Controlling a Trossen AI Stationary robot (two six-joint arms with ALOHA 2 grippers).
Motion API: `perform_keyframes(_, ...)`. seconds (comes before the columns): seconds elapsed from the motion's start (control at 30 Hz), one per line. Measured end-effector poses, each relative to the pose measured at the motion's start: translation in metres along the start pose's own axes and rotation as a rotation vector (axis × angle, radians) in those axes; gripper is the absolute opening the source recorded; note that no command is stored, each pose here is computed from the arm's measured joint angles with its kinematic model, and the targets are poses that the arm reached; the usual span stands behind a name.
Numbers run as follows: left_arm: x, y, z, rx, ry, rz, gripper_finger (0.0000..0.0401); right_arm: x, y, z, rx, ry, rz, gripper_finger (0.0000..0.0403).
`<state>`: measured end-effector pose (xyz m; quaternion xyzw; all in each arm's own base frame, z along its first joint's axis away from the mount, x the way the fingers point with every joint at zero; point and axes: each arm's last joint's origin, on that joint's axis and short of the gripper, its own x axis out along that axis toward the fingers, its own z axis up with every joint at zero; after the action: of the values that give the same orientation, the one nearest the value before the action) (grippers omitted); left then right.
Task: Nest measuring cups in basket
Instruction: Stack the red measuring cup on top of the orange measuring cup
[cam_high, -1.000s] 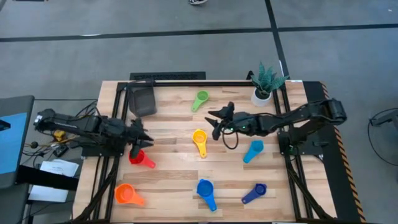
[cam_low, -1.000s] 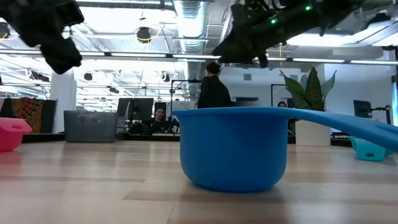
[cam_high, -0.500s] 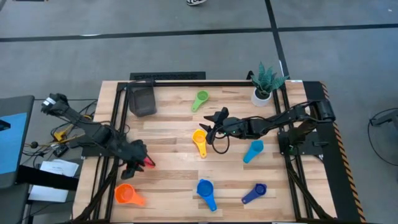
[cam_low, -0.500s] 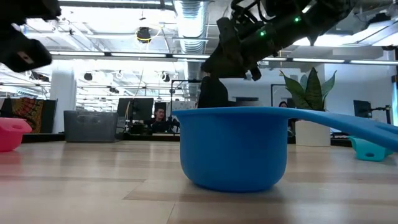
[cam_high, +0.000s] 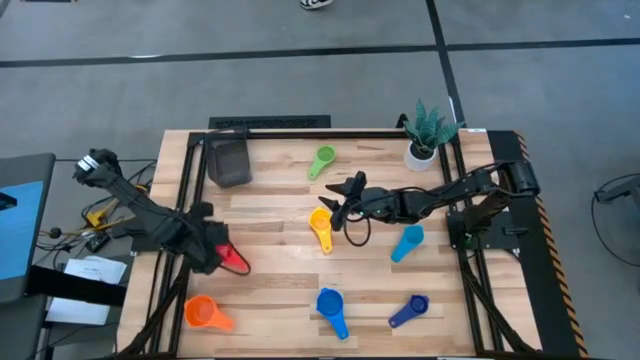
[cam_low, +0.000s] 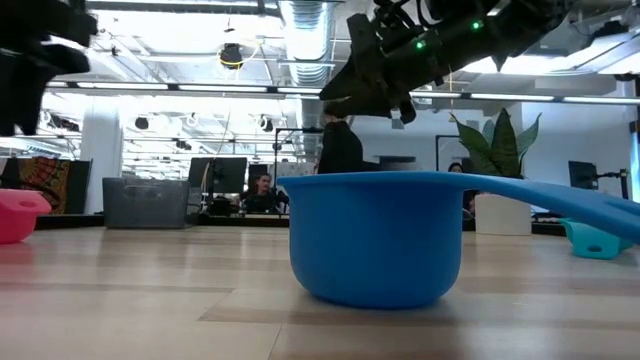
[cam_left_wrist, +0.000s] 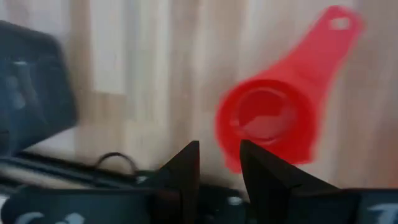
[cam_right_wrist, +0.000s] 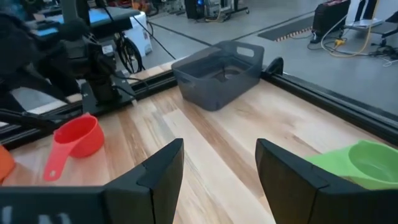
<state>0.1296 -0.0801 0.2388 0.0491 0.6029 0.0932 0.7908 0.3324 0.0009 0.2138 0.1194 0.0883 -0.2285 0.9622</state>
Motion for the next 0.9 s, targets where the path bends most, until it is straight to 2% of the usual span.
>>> perform_keyframes(0.1,0.004,0.01,0.004,0.032,0.013,0.002,0.0104,-0.001,0.001,0.0,-0.002,0.002,0.003,0.0221)
perform_keyframes(0.33,0.027,0.02,0.011,0.123,0.016,-0.088,0.0104,-0.002,0.003,-0.001,-0.008,0.004,0.01,0.0224)
perform_keyframes(0.63,0.037,0.03,0.018,0.123,0.026,-0.144,0.01,-0.003,0.006,-0.005,-0.04,0.033,0.013,0.0219)
perform_keyframes(0.9,0.054,0.03,0.025,0.121,0.134,-0.148,0.0079,-0.004,0.005,-0.006,-0.054,0.043,0.01,0.022)
